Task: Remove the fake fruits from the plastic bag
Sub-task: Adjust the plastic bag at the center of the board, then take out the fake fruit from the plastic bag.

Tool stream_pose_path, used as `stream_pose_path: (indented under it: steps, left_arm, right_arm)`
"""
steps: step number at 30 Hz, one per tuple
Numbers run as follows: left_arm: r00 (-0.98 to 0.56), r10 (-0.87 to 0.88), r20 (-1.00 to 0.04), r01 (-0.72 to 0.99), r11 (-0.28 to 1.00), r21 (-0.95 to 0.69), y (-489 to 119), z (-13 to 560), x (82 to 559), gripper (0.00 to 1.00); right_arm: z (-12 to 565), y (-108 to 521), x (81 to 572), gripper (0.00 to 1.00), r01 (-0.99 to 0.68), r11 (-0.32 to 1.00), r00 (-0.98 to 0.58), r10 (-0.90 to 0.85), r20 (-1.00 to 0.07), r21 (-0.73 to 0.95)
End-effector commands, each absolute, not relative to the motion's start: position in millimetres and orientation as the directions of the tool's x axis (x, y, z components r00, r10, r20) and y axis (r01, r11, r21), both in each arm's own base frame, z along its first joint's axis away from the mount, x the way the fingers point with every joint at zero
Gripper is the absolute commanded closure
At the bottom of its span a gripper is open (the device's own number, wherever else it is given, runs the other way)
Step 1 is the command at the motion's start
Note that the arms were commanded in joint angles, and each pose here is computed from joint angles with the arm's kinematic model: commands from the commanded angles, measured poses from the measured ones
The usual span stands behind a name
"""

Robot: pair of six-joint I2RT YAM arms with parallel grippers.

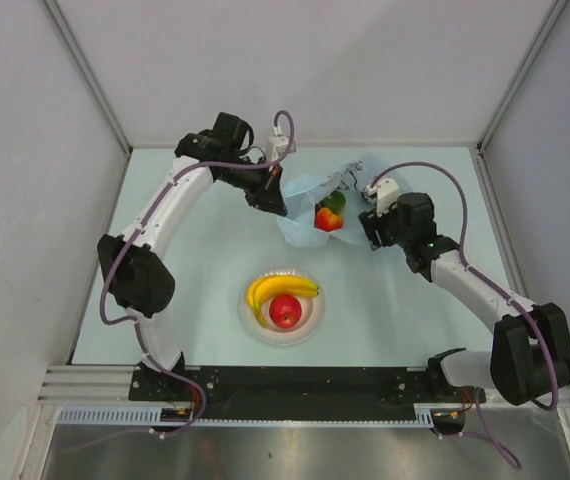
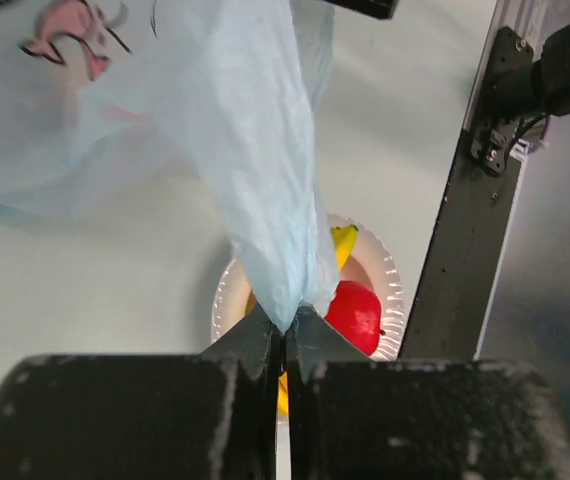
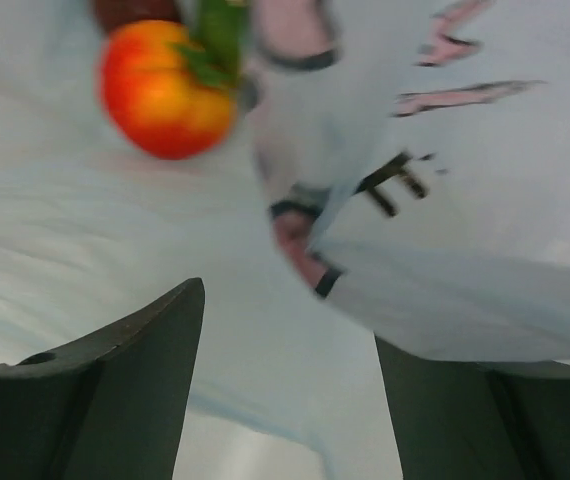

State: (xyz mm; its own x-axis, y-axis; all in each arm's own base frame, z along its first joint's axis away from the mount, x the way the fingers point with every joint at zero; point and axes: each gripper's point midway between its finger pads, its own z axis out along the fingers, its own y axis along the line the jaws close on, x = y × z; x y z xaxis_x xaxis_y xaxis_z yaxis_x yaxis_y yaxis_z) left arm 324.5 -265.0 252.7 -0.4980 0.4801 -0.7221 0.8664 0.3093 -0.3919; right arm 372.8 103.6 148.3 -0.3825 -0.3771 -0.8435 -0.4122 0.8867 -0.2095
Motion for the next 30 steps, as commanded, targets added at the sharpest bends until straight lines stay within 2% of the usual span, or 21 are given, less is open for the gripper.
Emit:
stream_pose_path:
  steps: [1,5,10,14,18,20,22,24,27,30]
  left_arm:
    - [-0.523,0.517,-0.677,0.852,0.3,-0.429,-261,246,310,1.0]
    - [-0.484,0.499,-0.718,0.874,0.307,-0.376,-259,249,309,1.0]
    - [-0.5,0.503,-0.705,0.865,0.318,-0.387,-256,246,305,1.0]
    - [-0.499,0.525,-0.689,0.866,0.326,-0.379,-251,238,301,1.0]
    - [-0.507,0.546,-0.668,0.862,0.34,-0.376,-245,229,297,1.0]
    - [-0.496,0.559,-0.664,0.868,0.343,-0.359,-242,225,297,1.0]
    - [-0.496,0.564,-0.66,0.868,0.343,-0.359,-241,222,296,1.0]
    - [-0.508,0.562,-0.653,0.861,0.348,-0.37,-242,220,296,1.0]
    - [-0.502,0.56,-0.659,0.864,0.349,-0.362,-242,221,298,1.0]
    - [-0.5,0.562,-0.659,0.865,0.35,-0.358,-242,221,299,1.0]
  right_arm:
    - [160,168,364,0.3,-0.557,0.823,-0.331,-0.341,-0.88,-0.109]
    - [169,196,383,0.32,-0.576,0.806,-0.273,-0.345,-0.898,-0.135]
    - [163,207,420,0.38,-0.516,0.853,-0.329,-0.283,-0.901,-0.08]
    - [166,217,442,0.39,-0.501,0.865,-0.341,-0.238,-0.909,-0.038]
    - [169,232,445,0.38,-0.556,0.831,-0.343,-0.235,-0.91,-0.005]
    - [153,237,443,0.37,-0.564,0.826,-0.377,-0.25,-0.892,0.007]
    - [137,240,442,0.31,-0.567,0.823,-0.404,-0.276,-0.872,0.002]
    - [116,249,437,0.21,-0.588,0.809,-0.426,-0.308,-0.851,0.002]
    - [94,256,434,0.11,-0.593,0.805,-0.454,-0.348,-0.82,-0.014]
    - [68,257,434,0.07,-0.577,0.816,-0.508,-0.382,-0.772,-0.024]
